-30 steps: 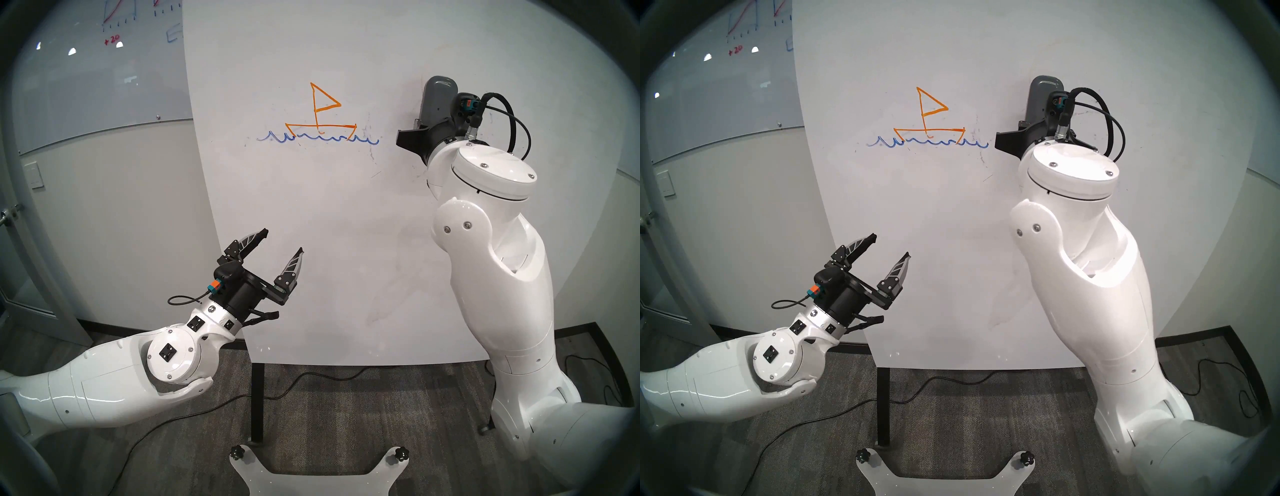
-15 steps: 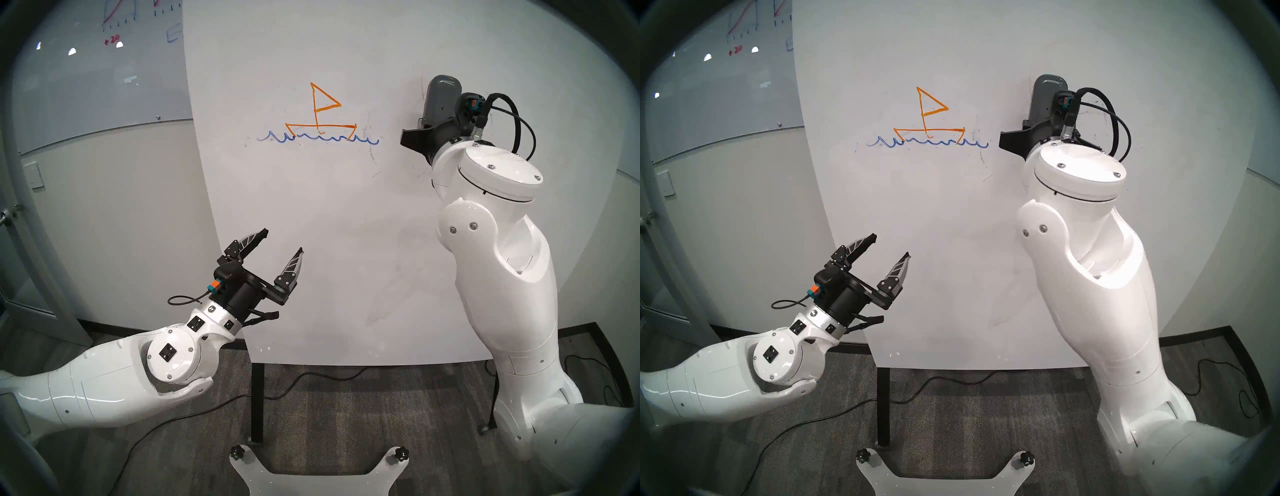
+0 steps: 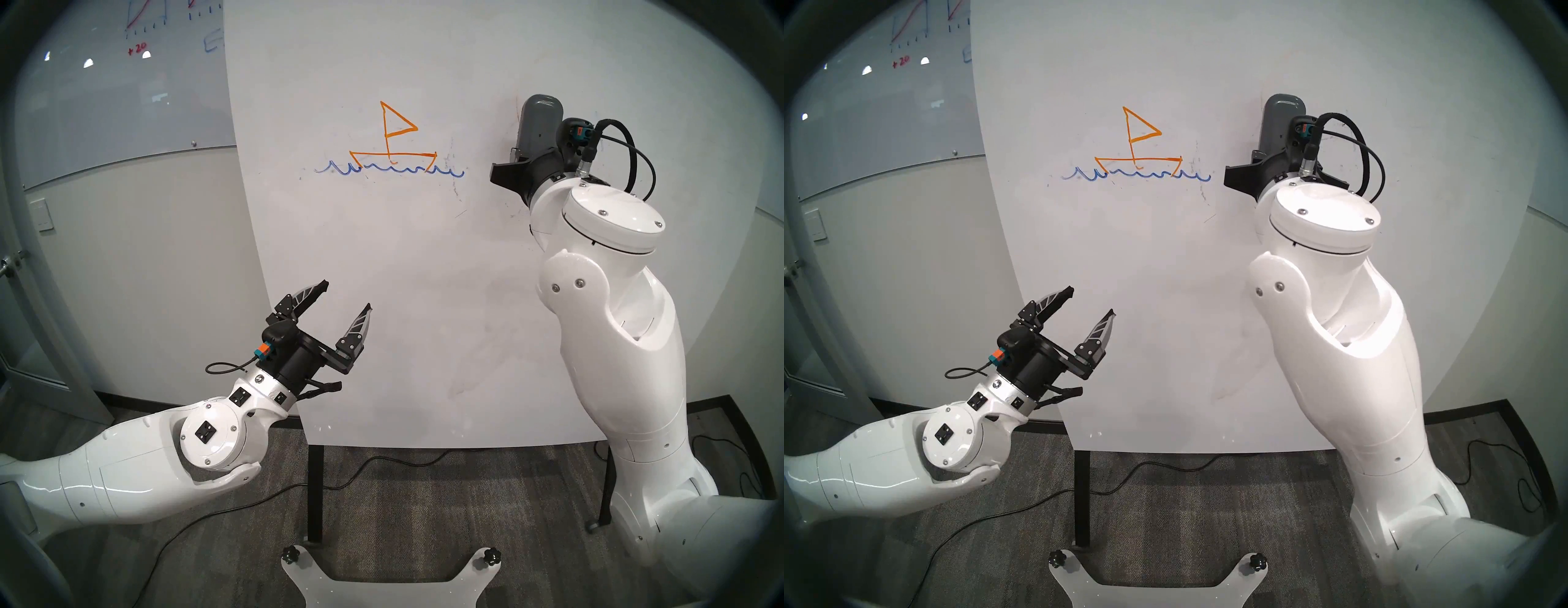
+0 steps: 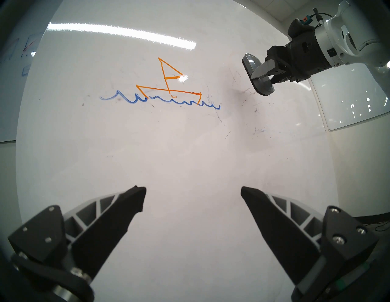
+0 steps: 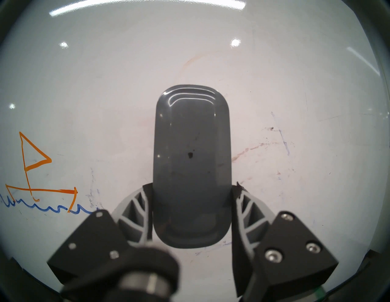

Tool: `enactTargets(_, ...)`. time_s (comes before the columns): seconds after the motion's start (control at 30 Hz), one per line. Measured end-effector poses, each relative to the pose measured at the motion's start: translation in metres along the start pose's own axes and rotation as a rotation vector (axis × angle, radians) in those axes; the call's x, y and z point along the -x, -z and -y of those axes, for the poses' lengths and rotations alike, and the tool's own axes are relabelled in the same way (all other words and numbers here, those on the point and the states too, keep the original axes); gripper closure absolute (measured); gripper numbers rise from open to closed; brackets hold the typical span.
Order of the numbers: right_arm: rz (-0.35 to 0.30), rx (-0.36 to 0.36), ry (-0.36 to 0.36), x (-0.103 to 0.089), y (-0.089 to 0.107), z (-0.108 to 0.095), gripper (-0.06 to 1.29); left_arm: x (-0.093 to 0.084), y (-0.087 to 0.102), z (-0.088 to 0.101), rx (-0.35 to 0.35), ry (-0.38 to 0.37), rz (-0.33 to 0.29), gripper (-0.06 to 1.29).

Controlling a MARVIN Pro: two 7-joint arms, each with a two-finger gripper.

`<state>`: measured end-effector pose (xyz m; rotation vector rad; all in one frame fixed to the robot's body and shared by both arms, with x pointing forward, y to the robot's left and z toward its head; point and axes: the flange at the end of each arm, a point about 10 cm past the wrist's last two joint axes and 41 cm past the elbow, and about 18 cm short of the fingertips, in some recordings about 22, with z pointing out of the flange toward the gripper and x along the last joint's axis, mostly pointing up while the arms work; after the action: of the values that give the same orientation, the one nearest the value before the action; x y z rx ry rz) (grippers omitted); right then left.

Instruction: Erase all marks on the whiteboard with the eraser

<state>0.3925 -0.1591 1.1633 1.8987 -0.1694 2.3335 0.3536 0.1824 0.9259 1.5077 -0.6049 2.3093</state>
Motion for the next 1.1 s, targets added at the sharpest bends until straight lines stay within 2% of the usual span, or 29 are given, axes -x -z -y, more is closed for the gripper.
enactTargets(1.1,0.004,0.006,-0.001,0.0023,-0.0001,-0.0011,0.70,0.0000,0.0000,0.0000,0.000,0.000,0.000,0.00)
